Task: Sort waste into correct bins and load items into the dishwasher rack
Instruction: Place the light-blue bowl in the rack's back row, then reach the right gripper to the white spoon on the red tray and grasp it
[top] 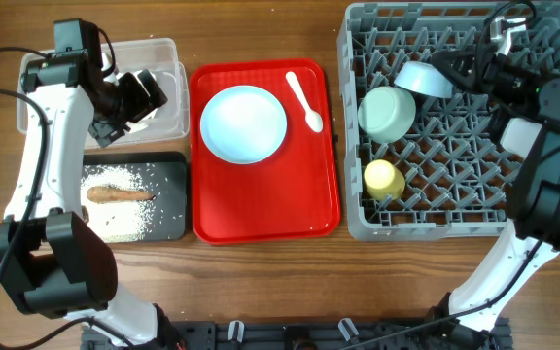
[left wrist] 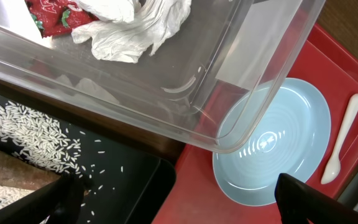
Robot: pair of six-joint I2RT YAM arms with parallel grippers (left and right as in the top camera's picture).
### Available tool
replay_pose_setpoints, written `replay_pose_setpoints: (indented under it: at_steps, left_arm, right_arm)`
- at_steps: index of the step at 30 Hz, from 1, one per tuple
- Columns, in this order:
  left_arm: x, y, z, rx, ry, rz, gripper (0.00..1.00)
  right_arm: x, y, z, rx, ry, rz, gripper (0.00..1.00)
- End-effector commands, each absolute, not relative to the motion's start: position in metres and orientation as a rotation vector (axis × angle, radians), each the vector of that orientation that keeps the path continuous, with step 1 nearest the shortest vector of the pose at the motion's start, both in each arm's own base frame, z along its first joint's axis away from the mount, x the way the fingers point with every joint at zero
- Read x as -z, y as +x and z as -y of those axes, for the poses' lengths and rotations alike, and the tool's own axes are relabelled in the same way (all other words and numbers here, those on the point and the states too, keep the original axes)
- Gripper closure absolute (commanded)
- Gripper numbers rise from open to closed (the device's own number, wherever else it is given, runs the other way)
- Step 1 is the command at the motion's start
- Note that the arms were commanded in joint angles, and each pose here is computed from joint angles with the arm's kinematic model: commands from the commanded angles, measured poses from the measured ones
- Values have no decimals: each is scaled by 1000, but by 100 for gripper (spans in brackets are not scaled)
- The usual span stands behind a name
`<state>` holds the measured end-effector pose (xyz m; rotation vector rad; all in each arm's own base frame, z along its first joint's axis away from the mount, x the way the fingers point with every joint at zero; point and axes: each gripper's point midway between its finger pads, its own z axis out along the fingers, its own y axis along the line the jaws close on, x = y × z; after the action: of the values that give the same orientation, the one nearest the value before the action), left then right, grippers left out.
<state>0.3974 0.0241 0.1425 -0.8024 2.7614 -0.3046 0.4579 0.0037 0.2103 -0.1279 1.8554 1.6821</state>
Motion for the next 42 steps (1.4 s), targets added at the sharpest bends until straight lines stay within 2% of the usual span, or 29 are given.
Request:
replay_pose_setpoints:
  at_steps: [1, 5, 8, 10, 12, 14, 17, 18, 20, 22, 23, 27, 29, 31, 35, 36, 39, 40, 42]
  left_arm:
    - [-145, 397, -27, 299, -822, -2747, 0]
    - [-145, 397, -27, 299, -823, -2747, 0]
    - [-145, 397, -27, 299, -822, -2747, 0]
    - [-145, 397, -27, 299, -822, -2747, 0]
    - [-145, 397, -27, 299, -822, -2747, 0]
    - [-145, 397, -27, 299, -822, -2747, 0]
    - [-145, 397, -27, 299, -822, -2747, 0]
    - [-145, 397, -27, 299, -822, -2747, 0]
    - [-145, 397, -27, 299, -822, -2747, 0]
    - [-145, 397, -27, 299, -823, -2747, 0]
    - [-145, 397, -27, 299, -822, -2747, 0]
    - [-145, 397, -27, 299, -823, -2747, 0]
    - [-145, 397, -27, 299, -822, -2747, 0]
    - [-145, 397, -27, 299, -823, -2747, 0]
    - [-145, 397, -27, 299, -822, -2747, 0]
    - [-145, 397, -27, 299, -822, -2747, 0]
    - [-145, 397, -27, 299, -822, -2747, 0]
    - [-145, 397, -27, 299, -822, -2747, 0]
    - [-145, 397, -27, 299, -822, -2747, 0]
  right_arm:
    - [-246, 454, -6, -1603, -279, -1862, 57]
    - [-305, 443, -30, -1543, -419, -1802, 57]
    - [-342, 444, -48, -1603, -368, -1694, 57]
    - [-367, 456, -56, -1633, -296, -1563, 57]
    - [-370, 491, -71, -1563, -183, -1517, 57]
    - [-347, 520, -99, -1367, -121, -1611, 56]
    - [-312, 523, -182, -1005, -342, -1821, 55]
    - [-288, 514, -221, -766, -473, -1924, 53]
    - [-247, 490, -263, -319, -686, -2023, 44]
    - [-212, 472, -270, 37, -728, -2110, 29]
    - [-197, 463, -275, 112, -751, -2138, 26]
    - [-154, 454, -287, -10, -730, -2261, 17]
    - [-136, 453, -290, -143, -767, -2313, 16]
    - [-108, 453, -271, -184, -768, -2418, 0]
    - [-60, 449, -257, -344, -769, -2562, 0]
    - [-52, 448, -256, -374, -766, -2580, 1]
    - [-29, 449, -246, -378, -712, -2649, 15]
    - [-23, 447, -243, -374, -711, -2671, 22]
    - [-13, 443, -239, -358, -711, -2705, 28]
